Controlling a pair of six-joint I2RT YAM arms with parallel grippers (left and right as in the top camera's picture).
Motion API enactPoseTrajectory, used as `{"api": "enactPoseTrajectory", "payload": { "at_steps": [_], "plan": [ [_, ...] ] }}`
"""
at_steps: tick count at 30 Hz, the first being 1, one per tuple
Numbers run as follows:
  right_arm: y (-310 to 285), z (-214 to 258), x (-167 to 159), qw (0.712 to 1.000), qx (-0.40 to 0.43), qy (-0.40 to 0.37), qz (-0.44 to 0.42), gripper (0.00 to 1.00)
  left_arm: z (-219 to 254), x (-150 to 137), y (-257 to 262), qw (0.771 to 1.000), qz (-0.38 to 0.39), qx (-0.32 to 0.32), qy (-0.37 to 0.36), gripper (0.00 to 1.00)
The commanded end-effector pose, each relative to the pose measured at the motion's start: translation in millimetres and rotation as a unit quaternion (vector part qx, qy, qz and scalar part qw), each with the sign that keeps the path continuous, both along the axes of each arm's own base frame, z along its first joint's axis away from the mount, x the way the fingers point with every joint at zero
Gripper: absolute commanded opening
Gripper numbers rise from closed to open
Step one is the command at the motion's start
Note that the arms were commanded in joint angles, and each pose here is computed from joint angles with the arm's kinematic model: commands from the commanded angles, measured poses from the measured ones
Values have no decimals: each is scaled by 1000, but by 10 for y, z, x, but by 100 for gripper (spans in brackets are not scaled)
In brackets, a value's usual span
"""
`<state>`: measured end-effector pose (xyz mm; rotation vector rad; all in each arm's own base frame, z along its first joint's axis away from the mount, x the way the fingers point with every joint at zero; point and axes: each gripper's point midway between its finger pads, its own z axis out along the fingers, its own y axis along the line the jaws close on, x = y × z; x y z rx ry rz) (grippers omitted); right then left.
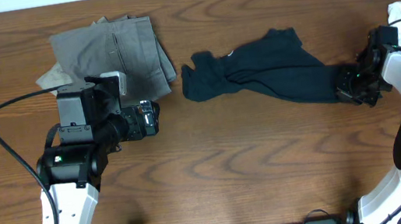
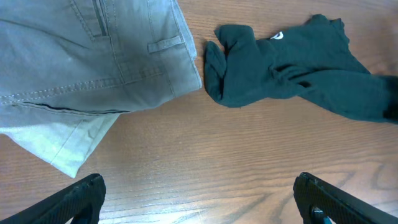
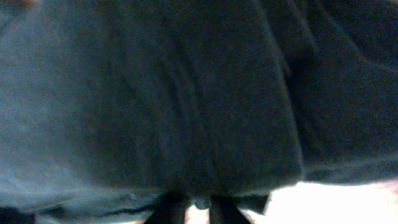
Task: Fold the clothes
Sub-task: 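Grasp the shirt's left edge with the left gripper near the grey pants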
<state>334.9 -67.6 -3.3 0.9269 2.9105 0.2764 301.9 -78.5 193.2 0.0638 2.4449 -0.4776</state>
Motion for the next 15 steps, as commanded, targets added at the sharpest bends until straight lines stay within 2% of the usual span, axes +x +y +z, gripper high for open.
{"api": "enactPoseTrajectory", "payload": {
  "at_steps": [1, 6, 10, 15],
  "plan": [
    [-10, 95, -4, 1000, -2, 6, 20, 1, 73, 32, -21, 1000, -7, 0, -11, 98],
    [59, 879, 110, 996, 1, -58, 69, 1, 79, 38, -21, 1000, -7, 0, -13, 98],
    [66, 1422, 86, 991, -20, -113, 71, 1, 79, 38, -22, 1000, -7, -1, -13, 98],
    [103, 1884, -47, 983, -40, -169, 65, 1, 73, 39, -25, 1000, -7, -1, -12, 98]
  ]
}}
